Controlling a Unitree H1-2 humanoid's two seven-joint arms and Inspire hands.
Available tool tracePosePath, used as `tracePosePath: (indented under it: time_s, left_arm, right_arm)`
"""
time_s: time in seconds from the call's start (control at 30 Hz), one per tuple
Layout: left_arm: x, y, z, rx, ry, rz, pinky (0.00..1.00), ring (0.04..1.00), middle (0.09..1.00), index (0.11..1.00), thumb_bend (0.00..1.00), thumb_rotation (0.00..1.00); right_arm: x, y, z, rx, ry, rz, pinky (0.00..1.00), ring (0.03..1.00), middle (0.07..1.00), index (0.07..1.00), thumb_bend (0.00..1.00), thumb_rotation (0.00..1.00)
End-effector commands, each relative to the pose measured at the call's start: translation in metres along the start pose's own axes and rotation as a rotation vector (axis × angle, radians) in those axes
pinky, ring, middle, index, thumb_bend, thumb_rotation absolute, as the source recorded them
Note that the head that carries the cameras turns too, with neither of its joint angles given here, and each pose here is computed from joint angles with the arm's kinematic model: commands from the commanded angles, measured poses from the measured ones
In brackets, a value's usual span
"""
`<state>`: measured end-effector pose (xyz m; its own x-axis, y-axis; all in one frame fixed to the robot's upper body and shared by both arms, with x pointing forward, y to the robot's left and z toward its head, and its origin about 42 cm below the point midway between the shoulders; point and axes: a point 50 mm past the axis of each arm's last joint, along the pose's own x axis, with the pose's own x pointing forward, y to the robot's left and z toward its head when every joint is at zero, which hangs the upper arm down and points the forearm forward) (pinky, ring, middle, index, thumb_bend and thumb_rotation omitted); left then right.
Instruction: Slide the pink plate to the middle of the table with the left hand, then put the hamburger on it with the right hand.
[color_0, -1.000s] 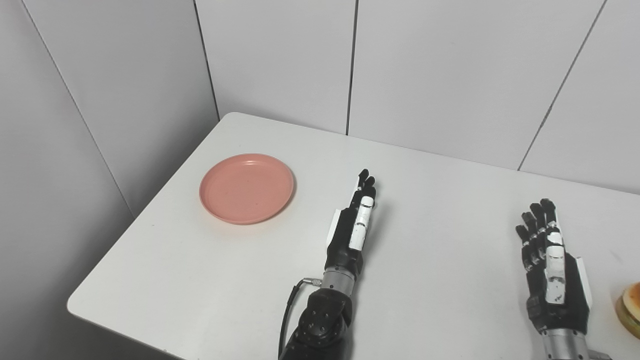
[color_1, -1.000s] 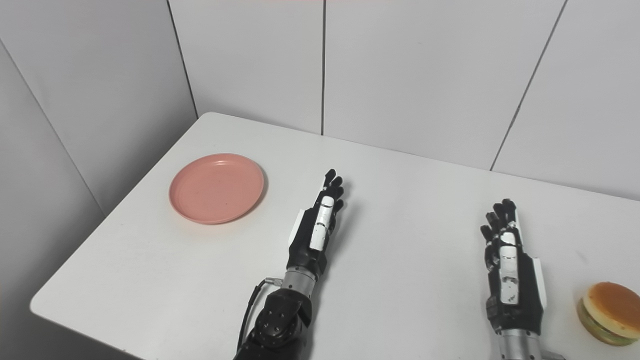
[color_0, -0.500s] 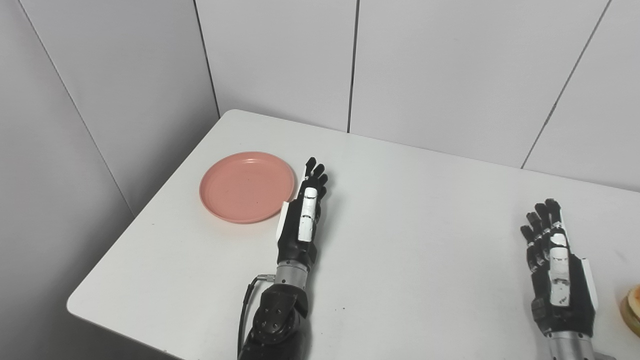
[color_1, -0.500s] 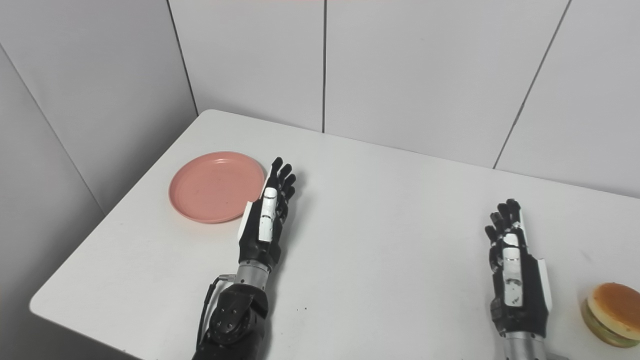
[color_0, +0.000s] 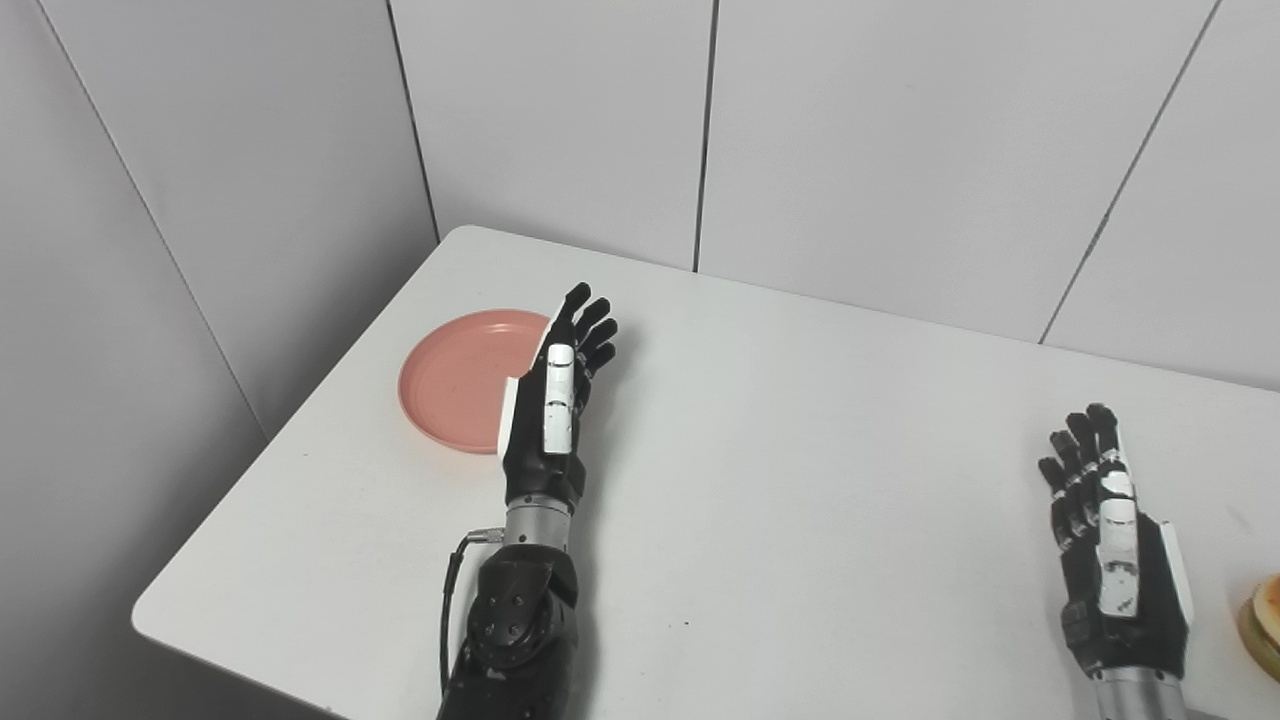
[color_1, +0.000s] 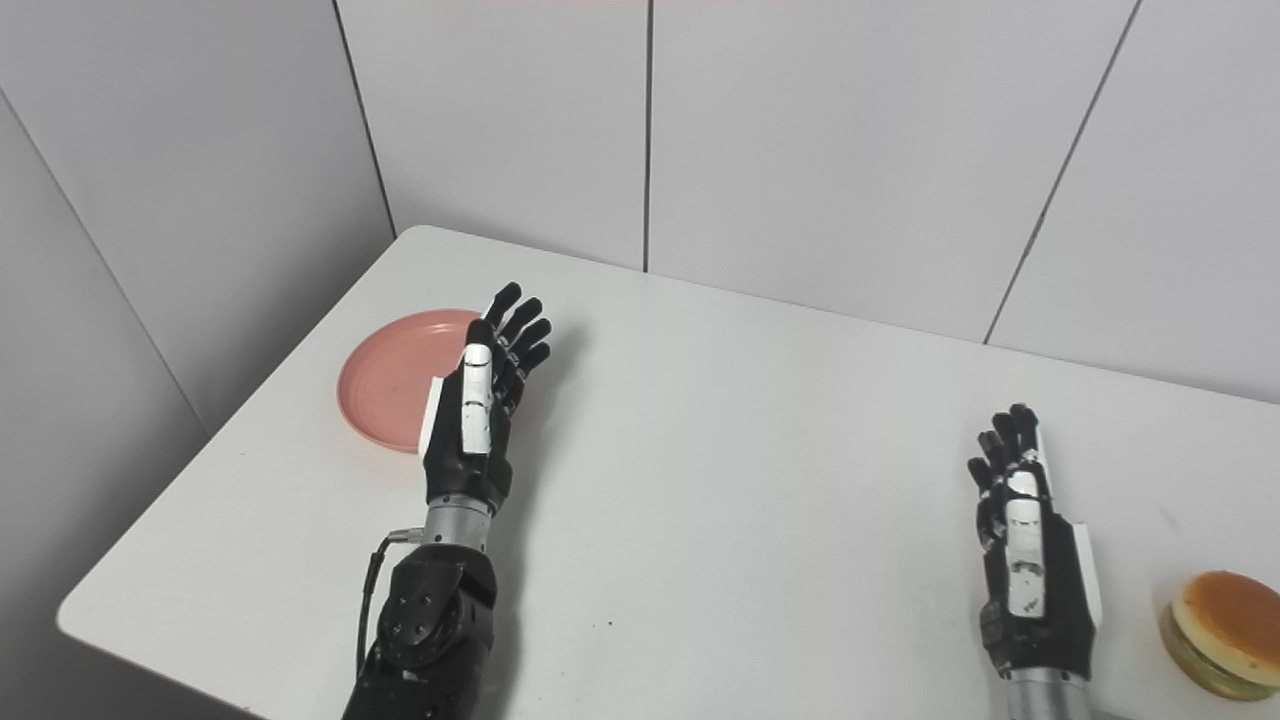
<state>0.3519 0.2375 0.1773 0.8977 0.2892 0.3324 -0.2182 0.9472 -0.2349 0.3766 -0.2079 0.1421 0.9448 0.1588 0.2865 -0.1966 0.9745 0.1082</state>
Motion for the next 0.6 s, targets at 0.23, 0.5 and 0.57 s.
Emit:
tracePosePath:
  time_s: [0.23,0.5,0.57]
  left_arm:
    - [0.029,0.031,0.026,0.061,-0.177,0.077,0.83,0.818,0.817,0.804,0.67,1.0]
    - [0.043,0.066,0.037,0.136,-0.231,0.201,0.82,0.774,0.766,0.75,0.7,1.0]
    - [0.044,0.074,0.04,0.144,-0.236,0.219,0.79,0.769,0.766,0.747,0.69,1.0]
  right_arm:
    - [-0.032,-0.013,-0.029,-0.014,0.099,-0.033,1.0,1.0,1.0,1.0,0.55,0.93]
    - [-0.032,-0.014,-0.029,-0.017,0.096,-0.03,1.0,1.0,1.0,1.0,0.52,0.94]
    - [-0.033,-0.014,-0.029,-0.015,0.096,-0.03,1.0,1.0,1.0,1.0,0.52,0.92]
